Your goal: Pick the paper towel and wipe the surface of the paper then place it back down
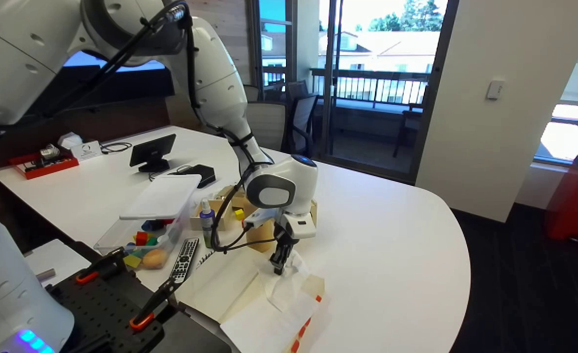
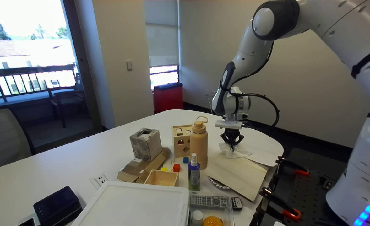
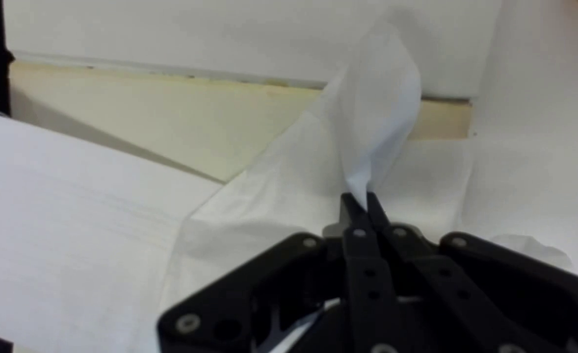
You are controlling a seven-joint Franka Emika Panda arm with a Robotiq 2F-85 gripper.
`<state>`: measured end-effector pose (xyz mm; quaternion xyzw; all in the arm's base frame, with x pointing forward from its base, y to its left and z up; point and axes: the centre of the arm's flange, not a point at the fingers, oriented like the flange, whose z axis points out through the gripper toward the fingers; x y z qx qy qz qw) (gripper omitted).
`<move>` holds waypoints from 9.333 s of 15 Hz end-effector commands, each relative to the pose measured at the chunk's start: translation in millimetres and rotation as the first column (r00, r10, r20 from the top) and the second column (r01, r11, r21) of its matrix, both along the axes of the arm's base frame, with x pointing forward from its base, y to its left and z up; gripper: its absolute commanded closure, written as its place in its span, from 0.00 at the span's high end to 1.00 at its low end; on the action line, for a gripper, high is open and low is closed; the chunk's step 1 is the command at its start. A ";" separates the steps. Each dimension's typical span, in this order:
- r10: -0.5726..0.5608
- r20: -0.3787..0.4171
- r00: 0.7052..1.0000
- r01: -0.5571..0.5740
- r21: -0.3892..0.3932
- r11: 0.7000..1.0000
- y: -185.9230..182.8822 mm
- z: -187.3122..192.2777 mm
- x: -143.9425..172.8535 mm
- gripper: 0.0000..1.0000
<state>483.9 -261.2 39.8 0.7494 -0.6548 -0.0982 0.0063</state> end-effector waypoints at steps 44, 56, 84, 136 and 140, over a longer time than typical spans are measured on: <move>-0.149 -0.391 0.908 0.217 0.137 0.966 7.9 27.2 -64.5 0.00; -0.398 -0.440 0.805 0.351 -0.188 0.917 -32.8 34.6 -94.2 0.00; -0.177 -0.389 0.904 0.137 -0.129 0.982 -9.7 11.3 -65.8 0.00; 0.818 0.400 0.413 -0.662 -0.485 0.571 384.1 322.2 164.8 0.00; 0.854 0.399 0.334 -0.767 -0.411 0.492 441.5 260.3 207.9 0.00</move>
